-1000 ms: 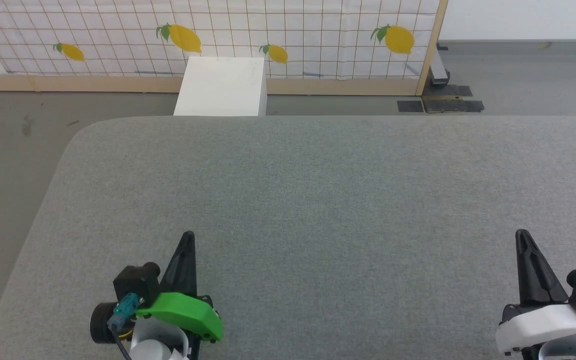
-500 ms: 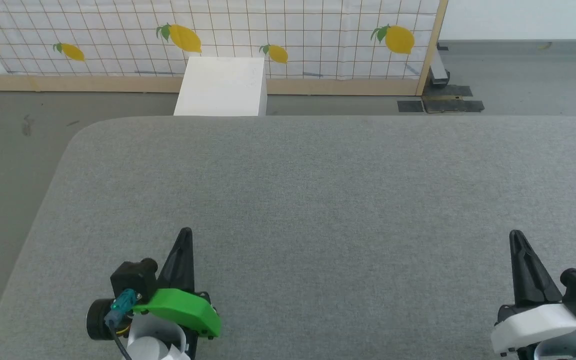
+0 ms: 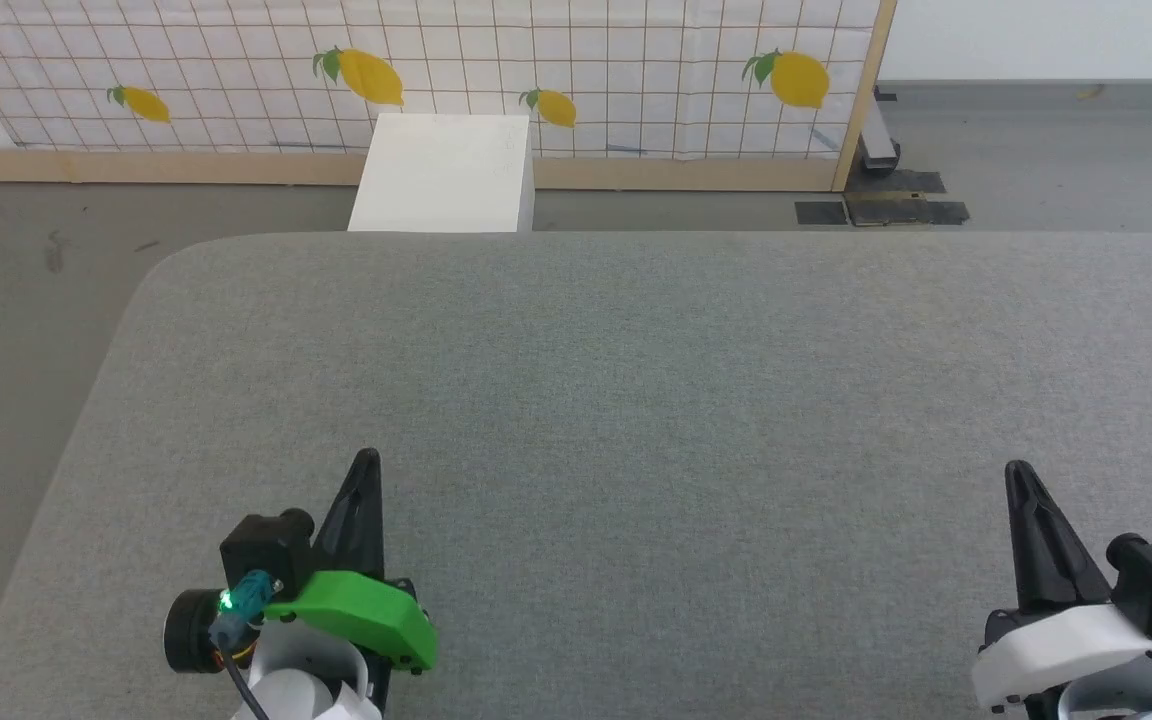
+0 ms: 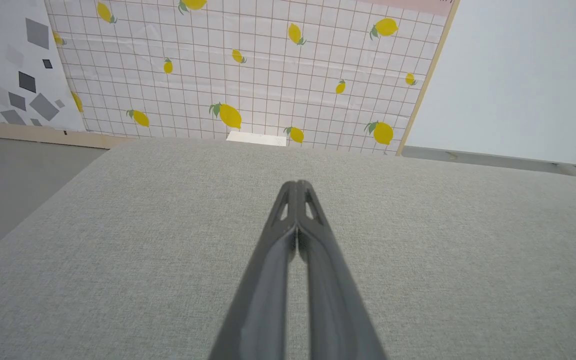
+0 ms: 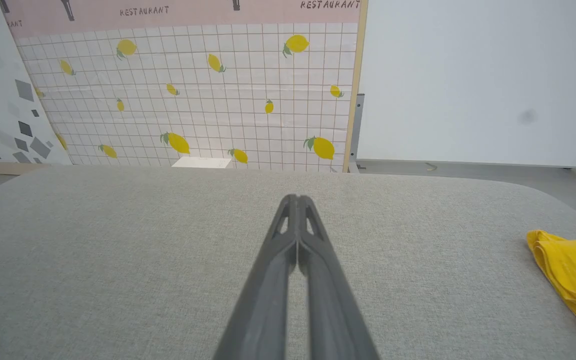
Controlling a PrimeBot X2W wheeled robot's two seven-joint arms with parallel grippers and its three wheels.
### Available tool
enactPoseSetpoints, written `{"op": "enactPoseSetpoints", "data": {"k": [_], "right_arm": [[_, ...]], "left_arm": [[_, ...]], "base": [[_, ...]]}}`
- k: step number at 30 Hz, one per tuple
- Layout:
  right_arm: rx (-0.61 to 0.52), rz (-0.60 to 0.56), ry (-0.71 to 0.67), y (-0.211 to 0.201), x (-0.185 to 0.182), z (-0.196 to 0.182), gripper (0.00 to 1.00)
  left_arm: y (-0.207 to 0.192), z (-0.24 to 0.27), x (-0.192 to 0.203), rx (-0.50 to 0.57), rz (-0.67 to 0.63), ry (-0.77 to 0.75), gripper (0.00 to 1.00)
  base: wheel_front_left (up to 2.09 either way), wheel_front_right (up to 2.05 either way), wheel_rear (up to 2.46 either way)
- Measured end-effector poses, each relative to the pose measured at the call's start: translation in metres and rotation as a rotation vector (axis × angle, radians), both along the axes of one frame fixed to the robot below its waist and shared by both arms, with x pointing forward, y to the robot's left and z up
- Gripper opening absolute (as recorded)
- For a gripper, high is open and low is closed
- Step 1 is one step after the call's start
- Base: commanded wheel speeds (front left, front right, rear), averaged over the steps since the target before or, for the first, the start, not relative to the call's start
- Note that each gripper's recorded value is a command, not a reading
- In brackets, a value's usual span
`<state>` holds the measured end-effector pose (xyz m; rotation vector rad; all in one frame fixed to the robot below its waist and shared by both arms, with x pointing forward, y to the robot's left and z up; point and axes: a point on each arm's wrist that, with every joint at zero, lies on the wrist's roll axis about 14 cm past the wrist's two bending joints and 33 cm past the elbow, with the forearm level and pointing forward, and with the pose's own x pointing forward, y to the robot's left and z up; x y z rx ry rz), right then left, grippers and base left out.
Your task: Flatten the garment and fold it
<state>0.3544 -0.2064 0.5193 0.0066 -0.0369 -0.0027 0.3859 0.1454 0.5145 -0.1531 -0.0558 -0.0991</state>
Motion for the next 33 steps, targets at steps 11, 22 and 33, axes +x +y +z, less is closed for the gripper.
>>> {"op": "enactPoseSetpoints", "data": {"k": [11, 22, 33], "right_arm": [[-0.006, 0.017, 0.007, 0.006, 0.002, 0.000, 0.00], [-0.010, 0.032, 0.020, 0.011, 0.003, -0.001, 0.00], [-0.015, 0.048, 0.023, 0.016, 0.005, 0.000, 0.00]], "left_arm": [[0.004, 0.001, -0.001, 0.013, 0.009, 0.006, 0.00], [0.006, 0.005, -0.001, 0.047, 0.017, 0.006, 0.00], [0.010, 0.005, -0.003, 0.067, 0.026, 0.015, 0.00]], "base": [[0.00, 0.00, 0.00], [0.00, 0.00, 0.00], [0.00, 0.00, 0.00]]}}
